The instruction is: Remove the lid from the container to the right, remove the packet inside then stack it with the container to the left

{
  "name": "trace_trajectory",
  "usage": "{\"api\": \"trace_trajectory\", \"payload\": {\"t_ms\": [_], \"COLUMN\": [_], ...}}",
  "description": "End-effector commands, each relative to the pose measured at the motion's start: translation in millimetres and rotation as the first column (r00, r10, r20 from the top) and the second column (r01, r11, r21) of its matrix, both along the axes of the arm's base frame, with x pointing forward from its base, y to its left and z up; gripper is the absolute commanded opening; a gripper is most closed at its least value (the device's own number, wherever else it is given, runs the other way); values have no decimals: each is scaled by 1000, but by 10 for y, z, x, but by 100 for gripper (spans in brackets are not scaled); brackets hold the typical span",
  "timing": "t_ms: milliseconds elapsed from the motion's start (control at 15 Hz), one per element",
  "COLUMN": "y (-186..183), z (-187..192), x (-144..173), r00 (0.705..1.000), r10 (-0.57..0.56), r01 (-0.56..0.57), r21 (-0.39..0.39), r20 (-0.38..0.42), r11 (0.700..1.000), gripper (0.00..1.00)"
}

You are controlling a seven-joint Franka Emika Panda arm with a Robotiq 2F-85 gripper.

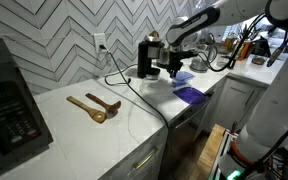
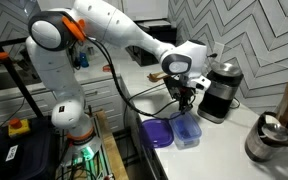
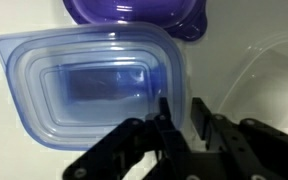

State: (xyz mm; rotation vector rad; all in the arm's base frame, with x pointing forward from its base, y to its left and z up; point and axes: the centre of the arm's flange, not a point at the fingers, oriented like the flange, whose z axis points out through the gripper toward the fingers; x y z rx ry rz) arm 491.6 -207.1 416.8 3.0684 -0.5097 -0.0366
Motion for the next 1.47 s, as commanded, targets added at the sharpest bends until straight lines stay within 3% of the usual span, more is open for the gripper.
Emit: {"api": "trace_trajectory", "payload": {"t_ms": [0,600,1133,1200,1267,1400], "y": [-39,67,200,178,180,168], "z": [-60,164,694,766,622,729], "x": [-25,-31,-58,-91,-13,-36], "r00": [1000,1000,989,989,992,992], "r10": [1,9,76,84,72,75], "r01": [-1,-9,-86,-96,-78,-83], "r21": [20,2,-75,-89,-65,-82], "r20": [-11,-24,-125,-121,-102,-99], "r11": [1000,1000,993,991,995,993], "gripper": [0,2,2,2,8,8]}}
